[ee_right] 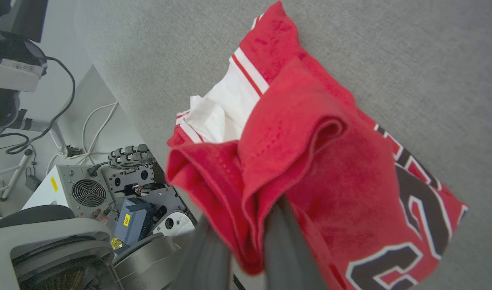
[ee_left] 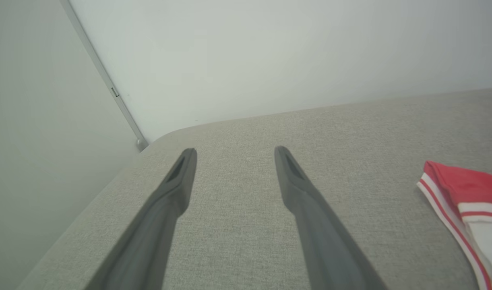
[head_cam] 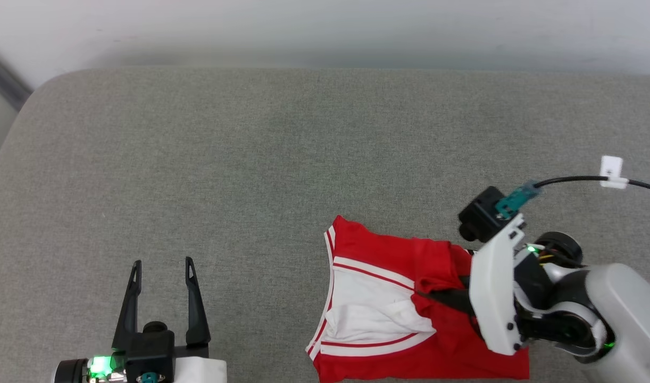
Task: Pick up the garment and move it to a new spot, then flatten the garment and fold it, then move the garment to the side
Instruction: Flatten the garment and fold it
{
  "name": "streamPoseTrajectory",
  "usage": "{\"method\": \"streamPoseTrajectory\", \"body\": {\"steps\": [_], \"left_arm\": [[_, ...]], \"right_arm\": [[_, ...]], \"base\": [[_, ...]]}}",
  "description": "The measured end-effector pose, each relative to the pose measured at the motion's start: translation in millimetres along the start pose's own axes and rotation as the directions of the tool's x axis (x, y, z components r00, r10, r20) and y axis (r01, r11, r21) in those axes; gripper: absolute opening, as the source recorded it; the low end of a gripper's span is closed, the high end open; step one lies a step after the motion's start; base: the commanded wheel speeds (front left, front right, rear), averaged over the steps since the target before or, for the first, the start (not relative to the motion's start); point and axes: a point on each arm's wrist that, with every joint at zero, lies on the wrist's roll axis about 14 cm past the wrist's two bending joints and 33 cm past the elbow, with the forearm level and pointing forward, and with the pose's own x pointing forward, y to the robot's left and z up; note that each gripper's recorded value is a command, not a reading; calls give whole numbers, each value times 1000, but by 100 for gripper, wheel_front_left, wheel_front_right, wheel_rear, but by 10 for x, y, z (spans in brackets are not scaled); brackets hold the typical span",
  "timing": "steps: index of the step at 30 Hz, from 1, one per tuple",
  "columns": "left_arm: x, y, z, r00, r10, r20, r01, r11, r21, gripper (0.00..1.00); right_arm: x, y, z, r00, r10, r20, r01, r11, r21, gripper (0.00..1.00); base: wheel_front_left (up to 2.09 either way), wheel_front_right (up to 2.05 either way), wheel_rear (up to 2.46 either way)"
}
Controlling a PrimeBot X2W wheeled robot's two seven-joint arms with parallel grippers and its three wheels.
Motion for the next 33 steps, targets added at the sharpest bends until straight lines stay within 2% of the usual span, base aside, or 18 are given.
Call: {"method": "streamPoseTrajectory", "body": {"steps": [8, 14, 18, 19, 20, 25, 28, 30, 33], "left_arm": [[101, -21, -65, 1000, 0, -17, 0, 1000, -3, 100], [153, -60, -110, 1000, -7, -29, 7, 1000, -8, 100], [167, -60, -131, 999, -6, -35, 6, 1000, -8, 100], [167, -56, -134, 999, -5, -36, 5, 1000, -8, 100], [168, -53, -132, 999, -4, -35, 4, 1000, -8, 100], [163, -26, -90, 1000, -4, -21, 4, 1000, -8, 100], [148, -32, -53, 1000, -10, -9, 10, 1000, -11, 100], [154, -44, -3, 1000, -17, 7, 18, 1000, -15, 100], [144, -71, 44, 999, -29, 22, 30, 999, -20, 100]], "right_arm": [[560, 89, 87, 997, 10, -78, -18, 994, -105, 0], [899, 54, -242, 980, -20, -196, -17, 983, -183, 0], [993, -13, -344, 980, -33, -198, -4, 984, -181, 0], [1000, -23, -341, 982, -34, -185, 0, 984, -180, 43], [1001, -25, -329, 985, -36, -170, 3, 982, -190, 100], [851, -37, -66, 999, -37, -21, 31, 975, -219, 100], [619, -109, 278, 989, -55, 141, 87, 969, -233, 100], [428, -153, 525, 963, -72, 258, 138, 959, -248, 100], [45, -348, 884, 883, -133, 449, 267, 931, -249, 100]], "base": [[0, 0, 0], [0, 0, 0], [0, 0, 0], [0, 0, 0], [0, 0, 0], [0, 0, 0], [0, 0, 0], [0, 0, 0], [0, 0, 0]]}}
